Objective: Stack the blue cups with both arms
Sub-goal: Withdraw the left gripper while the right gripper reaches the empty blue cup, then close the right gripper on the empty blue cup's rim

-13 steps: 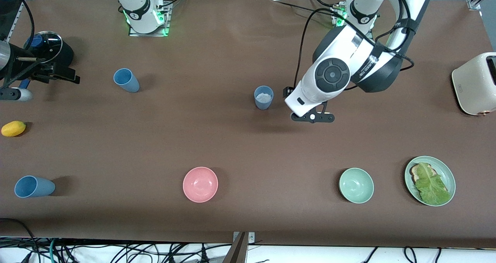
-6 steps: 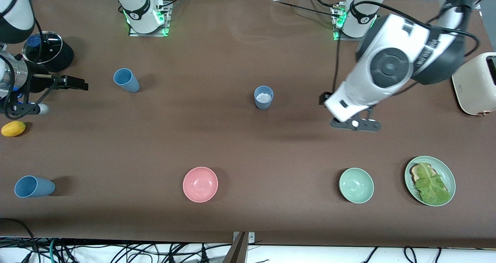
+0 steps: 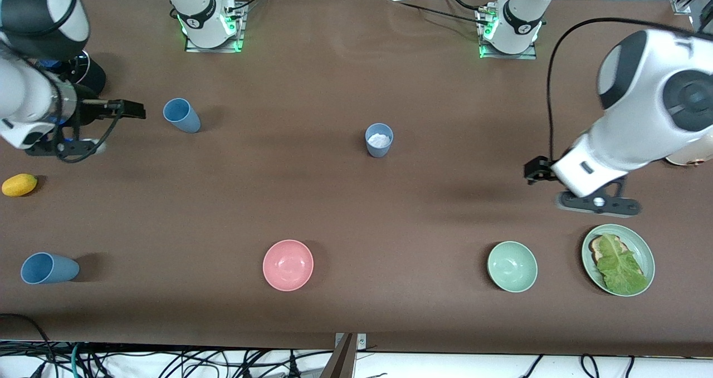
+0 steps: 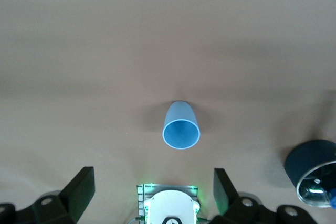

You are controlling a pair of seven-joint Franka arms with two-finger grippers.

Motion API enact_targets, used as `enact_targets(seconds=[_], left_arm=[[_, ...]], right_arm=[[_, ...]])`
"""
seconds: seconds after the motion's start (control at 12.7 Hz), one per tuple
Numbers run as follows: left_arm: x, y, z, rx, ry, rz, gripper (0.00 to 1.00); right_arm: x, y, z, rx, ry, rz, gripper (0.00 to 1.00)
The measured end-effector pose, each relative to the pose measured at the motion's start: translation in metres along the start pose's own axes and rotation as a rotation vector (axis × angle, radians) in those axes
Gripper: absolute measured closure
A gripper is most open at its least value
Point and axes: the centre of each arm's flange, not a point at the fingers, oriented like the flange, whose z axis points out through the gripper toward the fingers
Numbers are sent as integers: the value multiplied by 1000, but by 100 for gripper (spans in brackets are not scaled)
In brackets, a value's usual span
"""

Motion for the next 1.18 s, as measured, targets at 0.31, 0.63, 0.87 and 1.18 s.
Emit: enact_targets(seconds=[0.31, 0.63, 0.87, 1.18], left_arm=[[-47, -29, -37, -3, 38, -4, 0], [-81, -18, -25, 6, 10, 35, 0], [-95, -29, -47, -34, 19, -1, 0], [-108, -58, -58, -35, 17, -40, 0]], right_arm=[[-52, -2, 76, -9, 70, -14, 0], [-65, 9, 156, -18, 99, -107, 0], [-69, 55, 193, 9, 122, -140, 0], [-67, 72, 223, 3, 133, -129, 0]])
